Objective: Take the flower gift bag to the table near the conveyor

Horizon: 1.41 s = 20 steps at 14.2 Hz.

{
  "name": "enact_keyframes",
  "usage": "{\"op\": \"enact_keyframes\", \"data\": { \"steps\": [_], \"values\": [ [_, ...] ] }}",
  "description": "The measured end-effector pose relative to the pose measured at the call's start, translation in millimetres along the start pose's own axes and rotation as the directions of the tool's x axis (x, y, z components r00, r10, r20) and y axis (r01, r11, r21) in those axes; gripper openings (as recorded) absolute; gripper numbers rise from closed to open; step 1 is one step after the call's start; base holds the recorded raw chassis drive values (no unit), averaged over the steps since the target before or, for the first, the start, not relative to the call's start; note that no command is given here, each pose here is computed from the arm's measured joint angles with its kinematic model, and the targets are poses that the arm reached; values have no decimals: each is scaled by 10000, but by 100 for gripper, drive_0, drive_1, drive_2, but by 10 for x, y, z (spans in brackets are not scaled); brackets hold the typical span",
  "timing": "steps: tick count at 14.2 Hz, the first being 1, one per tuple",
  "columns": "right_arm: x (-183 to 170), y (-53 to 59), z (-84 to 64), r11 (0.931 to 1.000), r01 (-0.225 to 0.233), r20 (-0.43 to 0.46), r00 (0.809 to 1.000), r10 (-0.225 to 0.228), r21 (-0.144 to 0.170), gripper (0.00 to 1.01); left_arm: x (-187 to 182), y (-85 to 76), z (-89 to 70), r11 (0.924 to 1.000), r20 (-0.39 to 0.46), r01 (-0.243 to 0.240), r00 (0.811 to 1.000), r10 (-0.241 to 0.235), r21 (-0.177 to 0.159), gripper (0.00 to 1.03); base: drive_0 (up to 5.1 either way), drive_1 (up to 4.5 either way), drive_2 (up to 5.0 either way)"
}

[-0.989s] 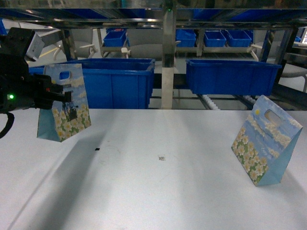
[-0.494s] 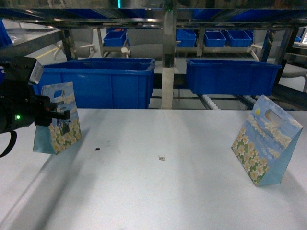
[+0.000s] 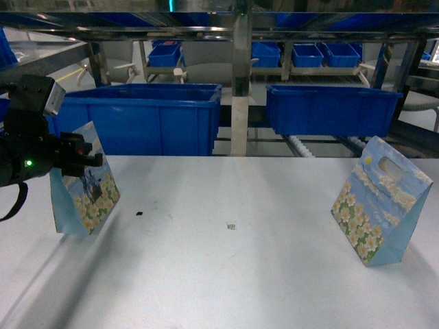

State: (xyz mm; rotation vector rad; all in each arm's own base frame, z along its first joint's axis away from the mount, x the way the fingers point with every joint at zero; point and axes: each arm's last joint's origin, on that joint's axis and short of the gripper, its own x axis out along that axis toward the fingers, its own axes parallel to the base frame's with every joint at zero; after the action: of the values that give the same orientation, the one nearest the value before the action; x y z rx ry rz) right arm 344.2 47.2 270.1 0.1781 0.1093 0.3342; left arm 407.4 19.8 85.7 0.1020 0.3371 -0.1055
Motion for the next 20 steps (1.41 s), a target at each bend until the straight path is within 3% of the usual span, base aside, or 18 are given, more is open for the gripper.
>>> {"op": "enact_keyframes", "data": {
  "steps": [2,4,5,6,7,8,9,10,11,12,13,14,15,16,17,19,20],
  "values": [
    [0,0,0,10000,0,0,10000,0,0,98,9,-57,98,9997,-339,254,9991,-255,-47,58,0,0,0],
    [0,0,0,10000,-4,-1,10000,4,0,98,-71,-86,532,9991,144,296,9995,-292,-287,82,0,0,0],
    [0,0,0,10000,1,-4,10000,-1,1,98,-250,-51,961,9957,612,314,9978,-261,-869,96,0,0,0],
    [0,0,0,10000,-1,4,10000,1,-1,98,-464,-22,1425,9915,1208,167,9927,-10,-1288,99,0,0,0],
    [0,0,0,10000,0,0,10000,0,0,98,-698,-4,1857,9886,2300,22,9726,329,-1504,98,0,0,0],
    [0,1,0,10000,-7,-1,10000,7,0,98,-841,7,2052,9865,2951,50,9544,441,-1635,98,0,0,0],
    [0,0,1,10000,-5,7,10000,5,-2,98,-804,5,2007,9854,2756,54,9603,423,-1700,98,0,0,0],
    [0,0,0,10000,-4,-1,10000,4,0,98,-717,-30,1830,9859,2843,-281,9558,749,-1651,92,0,0,0],
    [0,0,-1,10000,9,-6,10000,-9,2,98,-775,-90,1485,9863,2744,-684,9555,1080,-1500,78,0,0,0],
    [-4,11,6,9991,365,406,9985,-357,-206,95,-959,-137,1292,9877,2844,-733,9523,1104,-1382,65,0,0,0],
    [-145,21,-63,9754,2039,1319,9725,-1920,-838,81,-1216,-163,1252,9882,3438,-761,9316,1180,-1329,51,0,0,0],
    [-349,-14,-189,9485,2968,1509,9483,-2791,-1106,68,-1420,-180,1209,9879,3853,-786,9143,1249,-1337,38,0,0,0],
    [-565,-67,-317,9350,3311,1574,9374,-3106,-1272,53,-1566,-208,1018,9873,3683,-828,9209,1277,-1353,24,0,0,0],
    [-742,-83,-449,9300,3419,1515,9347,-3216,-1347,38,-1660,-248,762,9874,3140,-828,9416,1219,-1349,9,0,0,0],
    [-874,-77,-568,9310,3350,1365,9387,-3166,-1447,26,-1757,-290,615,9887,2945,-760,9491,1114,-1290,2,0,0,0],
    [-1133,-67,-736,9303,3323,1315,9403,-3139,-1553,2,-2015,-310,516,9877,3333,-839,9346,1240,-1320,2,0,0,0],
    [-1242,-64,-793,9309,3311,1324,9406,-3126,-1542,2,-2099,-328,433,9877,3280,-836,9366,1231,-1319,2,0,0,0]
  ]
}}
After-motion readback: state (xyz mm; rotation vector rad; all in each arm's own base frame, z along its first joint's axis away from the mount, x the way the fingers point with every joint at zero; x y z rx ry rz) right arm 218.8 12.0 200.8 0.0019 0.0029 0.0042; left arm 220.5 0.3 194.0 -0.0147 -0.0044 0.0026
